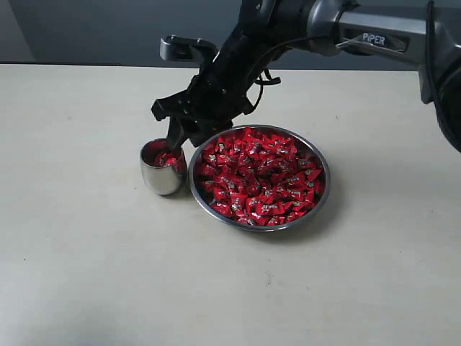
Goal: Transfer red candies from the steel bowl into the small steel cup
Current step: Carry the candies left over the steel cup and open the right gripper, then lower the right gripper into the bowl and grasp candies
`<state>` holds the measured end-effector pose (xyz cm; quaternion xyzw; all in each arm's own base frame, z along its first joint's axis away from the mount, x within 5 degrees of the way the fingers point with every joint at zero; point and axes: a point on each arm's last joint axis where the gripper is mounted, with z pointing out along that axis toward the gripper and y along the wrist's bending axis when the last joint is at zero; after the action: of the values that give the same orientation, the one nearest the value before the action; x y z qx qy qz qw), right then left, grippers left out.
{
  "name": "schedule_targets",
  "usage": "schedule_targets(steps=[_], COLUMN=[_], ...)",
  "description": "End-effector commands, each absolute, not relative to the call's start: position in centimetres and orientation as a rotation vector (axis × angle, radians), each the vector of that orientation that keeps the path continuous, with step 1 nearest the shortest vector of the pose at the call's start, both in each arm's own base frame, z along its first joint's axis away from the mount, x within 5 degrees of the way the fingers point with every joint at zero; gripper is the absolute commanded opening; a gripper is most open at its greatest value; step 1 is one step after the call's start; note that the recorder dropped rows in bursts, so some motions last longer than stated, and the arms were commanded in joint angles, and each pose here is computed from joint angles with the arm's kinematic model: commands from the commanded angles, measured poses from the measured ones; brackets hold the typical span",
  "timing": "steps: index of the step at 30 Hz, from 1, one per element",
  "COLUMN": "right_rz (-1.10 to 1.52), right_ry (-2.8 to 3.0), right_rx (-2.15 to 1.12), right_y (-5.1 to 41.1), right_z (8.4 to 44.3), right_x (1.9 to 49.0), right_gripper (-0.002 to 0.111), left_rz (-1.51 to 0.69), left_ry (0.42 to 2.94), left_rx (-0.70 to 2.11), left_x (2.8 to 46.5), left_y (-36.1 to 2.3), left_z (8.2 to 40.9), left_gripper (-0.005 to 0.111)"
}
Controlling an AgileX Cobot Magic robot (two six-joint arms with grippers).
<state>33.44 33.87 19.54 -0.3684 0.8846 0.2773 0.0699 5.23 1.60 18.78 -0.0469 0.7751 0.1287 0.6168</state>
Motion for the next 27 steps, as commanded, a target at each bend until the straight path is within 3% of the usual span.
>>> schedule_targets(steps=[1, 12, 27], right_rz=[0.683, 0.494, 0.381], right_ry=[2.710, 2.734, 2.700], right_rx=[-1.148, -1.182, -1.128], right_y=[32.6, 30.7, 26.6], right_z=[20.6, 21.8, 20.1], right_x=[33.3, 32.6, 29.1], right_gripper=[0.046, 0.046, 0.046], left_rz=[0.295, 0.295, 0.295], left_ry=[1.774, 1.774, 1.776], left_rx=[-0.107, -0.107, -0.107], left_x=[5.2, 5.2, 5.2], left_y=[1.6, 1.6, 1.6], left_z=[18.7, 18.7, 18.7], left_gripper=[0.000, 0.000, 0.000])
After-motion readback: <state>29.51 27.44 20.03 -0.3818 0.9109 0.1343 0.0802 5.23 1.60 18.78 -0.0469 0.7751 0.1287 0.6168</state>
